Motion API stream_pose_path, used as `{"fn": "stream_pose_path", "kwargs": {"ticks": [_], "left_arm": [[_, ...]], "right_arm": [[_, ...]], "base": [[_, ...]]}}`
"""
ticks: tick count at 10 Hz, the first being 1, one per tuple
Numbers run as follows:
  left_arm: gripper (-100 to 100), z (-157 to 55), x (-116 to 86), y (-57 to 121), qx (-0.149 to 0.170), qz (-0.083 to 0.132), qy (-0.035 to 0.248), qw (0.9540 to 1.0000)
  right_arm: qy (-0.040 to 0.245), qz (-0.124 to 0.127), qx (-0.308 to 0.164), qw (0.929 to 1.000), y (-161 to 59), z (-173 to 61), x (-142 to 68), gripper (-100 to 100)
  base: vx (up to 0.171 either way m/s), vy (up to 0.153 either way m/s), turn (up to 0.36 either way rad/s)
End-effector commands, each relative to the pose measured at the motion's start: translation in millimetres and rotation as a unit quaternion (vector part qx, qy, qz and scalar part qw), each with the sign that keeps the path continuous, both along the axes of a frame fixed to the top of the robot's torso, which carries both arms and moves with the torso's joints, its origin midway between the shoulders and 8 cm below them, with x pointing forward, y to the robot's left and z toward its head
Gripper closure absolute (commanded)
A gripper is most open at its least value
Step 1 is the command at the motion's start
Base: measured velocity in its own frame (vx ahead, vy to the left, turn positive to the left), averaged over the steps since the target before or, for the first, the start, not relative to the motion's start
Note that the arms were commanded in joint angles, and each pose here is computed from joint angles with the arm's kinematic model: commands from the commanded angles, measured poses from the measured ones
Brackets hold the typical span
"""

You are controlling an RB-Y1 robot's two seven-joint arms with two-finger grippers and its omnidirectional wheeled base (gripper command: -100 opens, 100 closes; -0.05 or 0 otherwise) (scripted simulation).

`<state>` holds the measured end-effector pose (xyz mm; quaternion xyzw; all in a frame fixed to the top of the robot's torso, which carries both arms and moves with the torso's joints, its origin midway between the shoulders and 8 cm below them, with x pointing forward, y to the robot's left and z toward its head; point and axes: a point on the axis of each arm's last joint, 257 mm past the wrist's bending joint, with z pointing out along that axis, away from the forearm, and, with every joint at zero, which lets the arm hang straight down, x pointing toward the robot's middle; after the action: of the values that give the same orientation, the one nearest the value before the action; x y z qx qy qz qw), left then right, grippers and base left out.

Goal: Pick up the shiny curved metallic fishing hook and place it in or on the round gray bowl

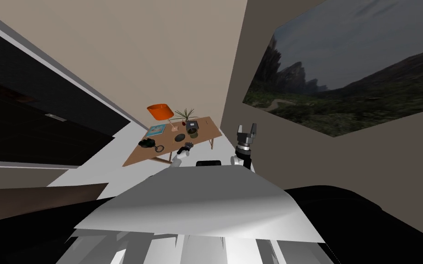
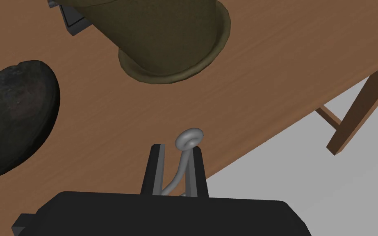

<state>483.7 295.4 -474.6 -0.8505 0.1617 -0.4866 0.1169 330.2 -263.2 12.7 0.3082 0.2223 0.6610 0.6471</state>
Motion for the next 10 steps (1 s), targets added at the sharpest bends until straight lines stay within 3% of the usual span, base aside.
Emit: {"fn": "stream_pose_path", "kwargs": {"ticks": [1,3,5,8,9,10], "left_arm": [[100,6,7,7.5,-0.001,0.002,-0.001,1.0],[100,13,12,31.0,0.001,0.011,0.001,0.9999],[100,13,6,60.9,0.008,0.026,0.008,0.9996],[100,11,-10,110.5,0.022,0.051,0.02,0.9982],[100,11,-10,110.5,0.022,0.051,0.02,0.9982],[100,11,-15,126.7,0.028,0.06,0.023,0.9975]], "right_arm": [[0.0,0.0,0.0,1.0,0,0,0,0],[0.0,0.0,0.0,1.0,0,0,0,0],[0.0,0.0,0.0,1.0,0,0,0,0],[0.0,0.0,0.0,1.0,0,0,0,0],[0.0,0.0,0.0,1.0,0,0,0,0],[0.0,0.0,0.0,1.0,0,0,0,0]], "base": [[-0.072,0.204,-0.045],[0.013,0.203,-0.051],[0.162,0.128,0.001],[0.208,0.015,0.034],[0.17,0.011,0.018],[0.119,0.018,0.003]]}}
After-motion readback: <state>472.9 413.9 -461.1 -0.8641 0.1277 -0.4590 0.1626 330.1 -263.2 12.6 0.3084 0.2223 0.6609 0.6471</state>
